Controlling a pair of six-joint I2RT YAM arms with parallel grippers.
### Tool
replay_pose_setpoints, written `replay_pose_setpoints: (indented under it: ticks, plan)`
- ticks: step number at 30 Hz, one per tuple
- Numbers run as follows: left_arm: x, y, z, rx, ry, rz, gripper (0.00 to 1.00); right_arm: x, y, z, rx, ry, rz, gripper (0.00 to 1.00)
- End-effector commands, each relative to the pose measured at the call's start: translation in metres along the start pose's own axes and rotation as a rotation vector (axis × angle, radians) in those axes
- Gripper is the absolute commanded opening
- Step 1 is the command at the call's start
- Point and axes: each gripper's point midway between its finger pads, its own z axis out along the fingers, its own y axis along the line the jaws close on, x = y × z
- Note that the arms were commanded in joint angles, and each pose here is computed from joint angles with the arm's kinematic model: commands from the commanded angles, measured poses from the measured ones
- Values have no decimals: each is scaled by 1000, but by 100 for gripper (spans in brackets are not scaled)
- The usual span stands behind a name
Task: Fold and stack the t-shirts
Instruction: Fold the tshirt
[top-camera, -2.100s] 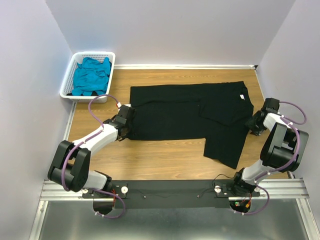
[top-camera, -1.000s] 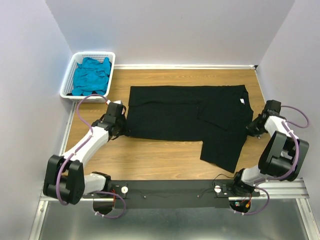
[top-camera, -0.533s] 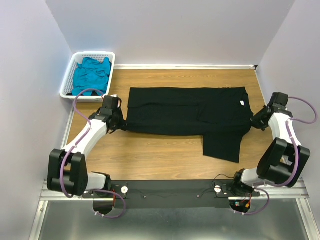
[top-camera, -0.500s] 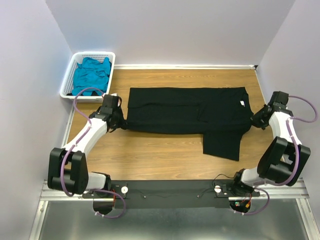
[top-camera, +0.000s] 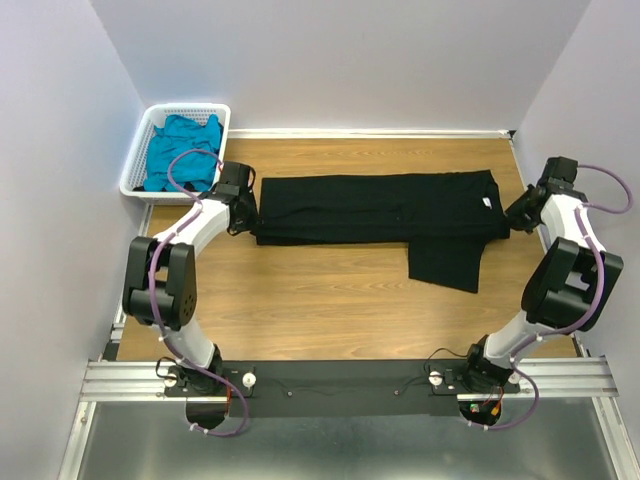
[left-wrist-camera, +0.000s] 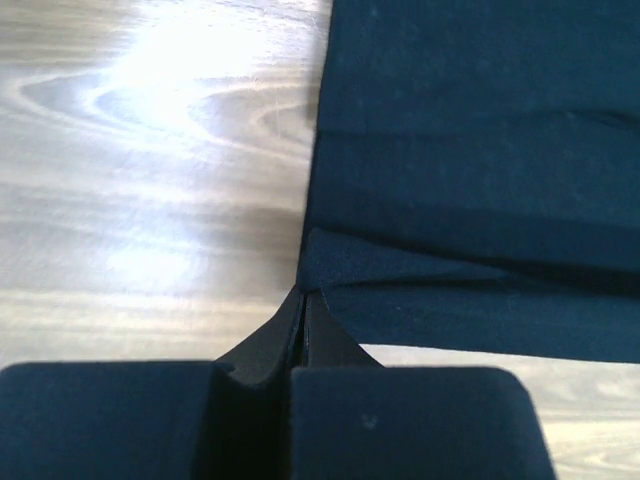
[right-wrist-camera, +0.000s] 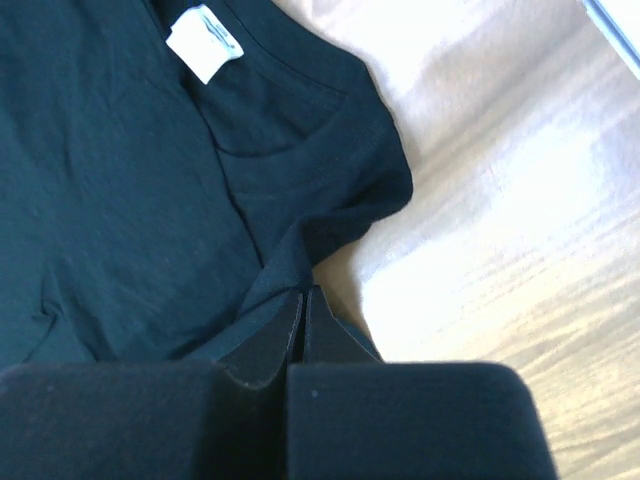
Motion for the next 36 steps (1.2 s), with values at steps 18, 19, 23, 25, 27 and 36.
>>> replay_pose_setpoints:
  ticks: [18,19,23,25,27,36]
  plan:
    - [-30,4,48,-62,-36,-36,0,-40,2,42,98,-60,-37,1]
    - [-32,4,47,-63,-45,-38,0,-40,2,42,100,-60,-37,1]
    - [-36,5,47,-68,-60,-42,0,-40,1,47,109,-58,-29,1]
    - [-36,5,48,-67,-61,-42,0,-40,1,50,110,-57,-23,1]
    - [-37,5,49,-67,-64,-45,0,-40,1,53,108,-57,-20,3]
    - [-45,2,58,-58,-84,-51,0,-41,2,72,112,-42,-14,7]
